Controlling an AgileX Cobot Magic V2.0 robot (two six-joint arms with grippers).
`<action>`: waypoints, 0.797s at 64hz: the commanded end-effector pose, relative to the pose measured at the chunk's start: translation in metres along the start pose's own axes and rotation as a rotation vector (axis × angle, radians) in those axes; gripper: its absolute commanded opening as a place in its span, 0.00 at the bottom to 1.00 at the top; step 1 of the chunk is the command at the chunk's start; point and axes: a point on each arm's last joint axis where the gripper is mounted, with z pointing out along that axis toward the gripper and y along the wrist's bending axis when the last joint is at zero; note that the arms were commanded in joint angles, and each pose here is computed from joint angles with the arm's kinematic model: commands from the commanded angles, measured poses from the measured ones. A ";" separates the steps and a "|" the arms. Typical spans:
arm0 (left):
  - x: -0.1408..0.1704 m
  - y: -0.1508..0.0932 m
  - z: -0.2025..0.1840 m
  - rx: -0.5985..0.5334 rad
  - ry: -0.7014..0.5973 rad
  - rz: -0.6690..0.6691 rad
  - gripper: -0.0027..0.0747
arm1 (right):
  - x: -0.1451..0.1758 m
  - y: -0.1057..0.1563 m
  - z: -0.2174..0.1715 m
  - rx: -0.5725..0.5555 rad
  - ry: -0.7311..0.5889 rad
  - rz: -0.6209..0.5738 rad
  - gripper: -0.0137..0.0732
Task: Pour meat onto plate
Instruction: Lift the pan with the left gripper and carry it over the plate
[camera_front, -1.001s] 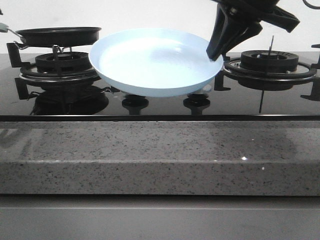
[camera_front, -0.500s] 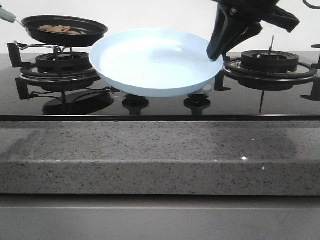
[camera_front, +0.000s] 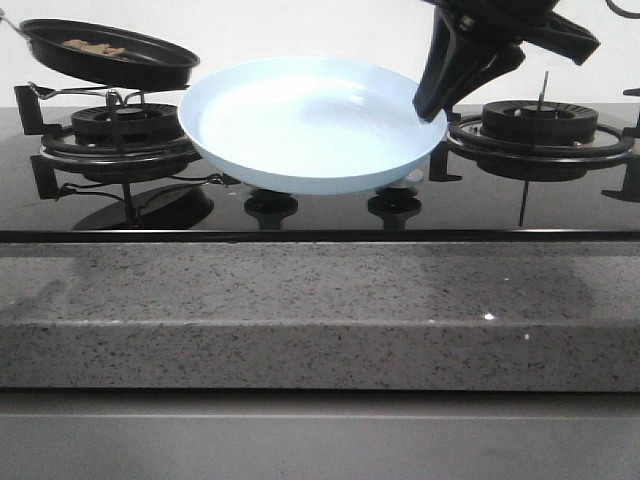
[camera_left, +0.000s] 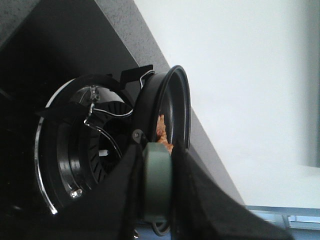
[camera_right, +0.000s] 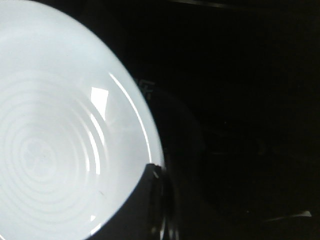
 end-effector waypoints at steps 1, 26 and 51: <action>-0.003 -0.031 -0.017 0.170 -0.019 -0.033 0.01 | -0.011 0.007 -0.020 -0.021 -0.100 -0.017 0.09; 0.008 -0.053 -0.022 0.359 0.058 -0.001 0.01 | -0.011 0.007 -0.020 -0.021 -0.100 -0.017 0.09; 0.050 -0.094 -0.020 0.419 0.135 0.213 0.01 | -0.011 0.007 -0.020 -0.021 -0.100 -0.017 0.09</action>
